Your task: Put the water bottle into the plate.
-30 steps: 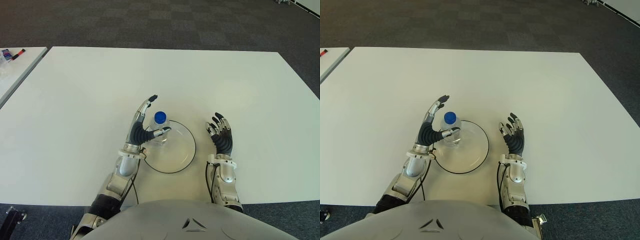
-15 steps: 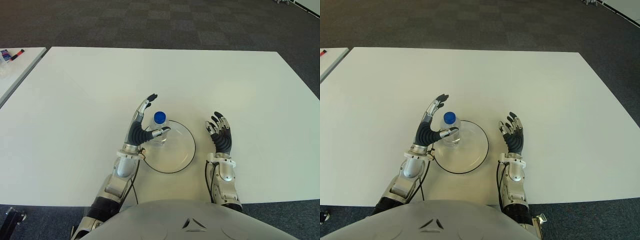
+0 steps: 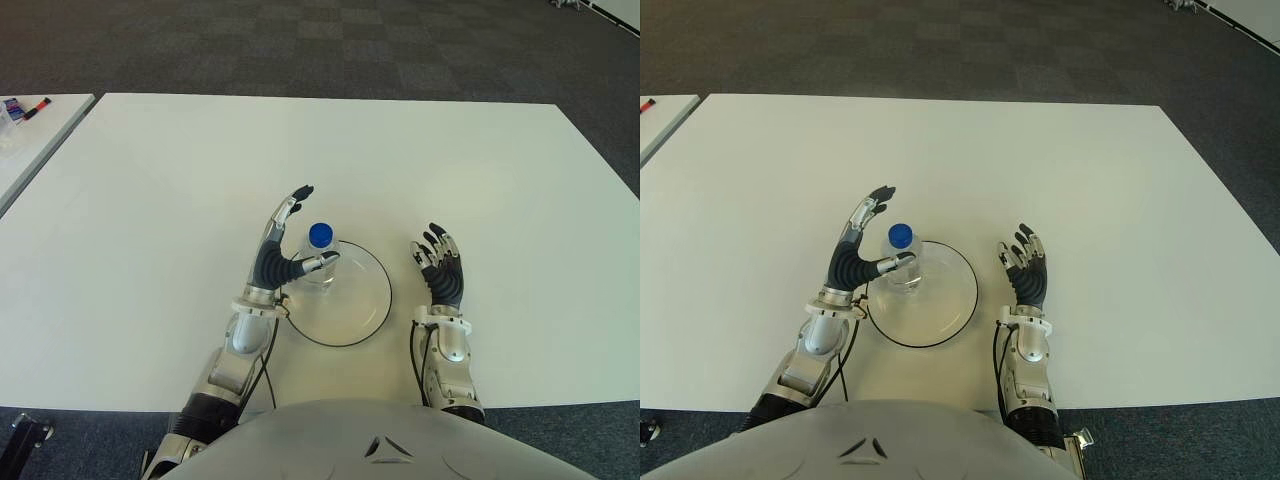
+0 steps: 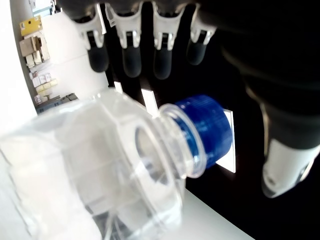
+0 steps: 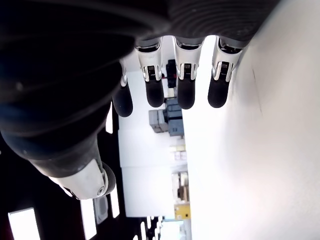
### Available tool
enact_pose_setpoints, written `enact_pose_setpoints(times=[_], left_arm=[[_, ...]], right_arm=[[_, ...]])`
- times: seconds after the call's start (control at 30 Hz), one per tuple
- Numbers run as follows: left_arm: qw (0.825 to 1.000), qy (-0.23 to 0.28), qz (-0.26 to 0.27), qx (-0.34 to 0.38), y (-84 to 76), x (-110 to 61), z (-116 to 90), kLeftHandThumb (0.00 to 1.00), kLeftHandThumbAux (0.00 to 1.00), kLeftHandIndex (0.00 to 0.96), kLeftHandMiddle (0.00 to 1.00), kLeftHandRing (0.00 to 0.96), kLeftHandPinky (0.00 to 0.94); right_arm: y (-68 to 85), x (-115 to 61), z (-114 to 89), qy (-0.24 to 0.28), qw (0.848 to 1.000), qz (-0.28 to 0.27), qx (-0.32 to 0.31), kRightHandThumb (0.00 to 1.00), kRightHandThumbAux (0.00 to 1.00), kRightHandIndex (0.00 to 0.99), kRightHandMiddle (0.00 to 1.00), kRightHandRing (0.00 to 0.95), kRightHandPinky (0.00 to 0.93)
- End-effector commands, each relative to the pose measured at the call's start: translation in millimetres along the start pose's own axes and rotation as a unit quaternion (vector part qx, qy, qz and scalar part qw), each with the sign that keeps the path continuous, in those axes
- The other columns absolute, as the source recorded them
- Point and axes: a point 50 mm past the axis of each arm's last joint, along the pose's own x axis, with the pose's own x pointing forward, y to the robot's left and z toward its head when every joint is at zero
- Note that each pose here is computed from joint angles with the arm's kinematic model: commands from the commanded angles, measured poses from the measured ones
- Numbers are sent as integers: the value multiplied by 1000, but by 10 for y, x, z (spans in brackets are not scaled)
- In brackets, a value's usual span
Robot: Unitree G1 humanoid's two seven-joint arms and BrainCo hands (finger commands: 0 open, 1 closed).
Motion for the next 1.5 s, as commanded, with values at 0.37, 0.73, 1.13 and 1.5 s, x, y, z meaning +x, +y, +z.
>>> enact_pose_setpoints(times=[0.37, 0.73, 1.13, 1.5], left_arm=[[1000, -1, -4, -13, 27, 17, 19, 0, 675, 111, 155, 142, 155], [999, 31, 20, -2, 123, 40, -75, 0, 662, 108, 167, 154, 158], [982, 71, 118, 127, 681, 95, -236, 0, 682, 104, 182, 174, 163], [988, 41, 136, 60, 603, 189, -65, 0, 639, 75, 150, 154, 173]], right_arm=[[-9, -140, -225, 65, 998, -8, -6, 501, 733, 168, 131, 120, 172], [-7, -137, -233, 67, 998, -7, -7, 488, 737, 165, 134, 125, 181], [-11, -132, -237, 64, 998, -14, -5, 485, 761, 183, 143, 127, 168], [-17, -126, -243, 60, 998, -10, -2, 505, 749, 181, 134, 121, 170]])
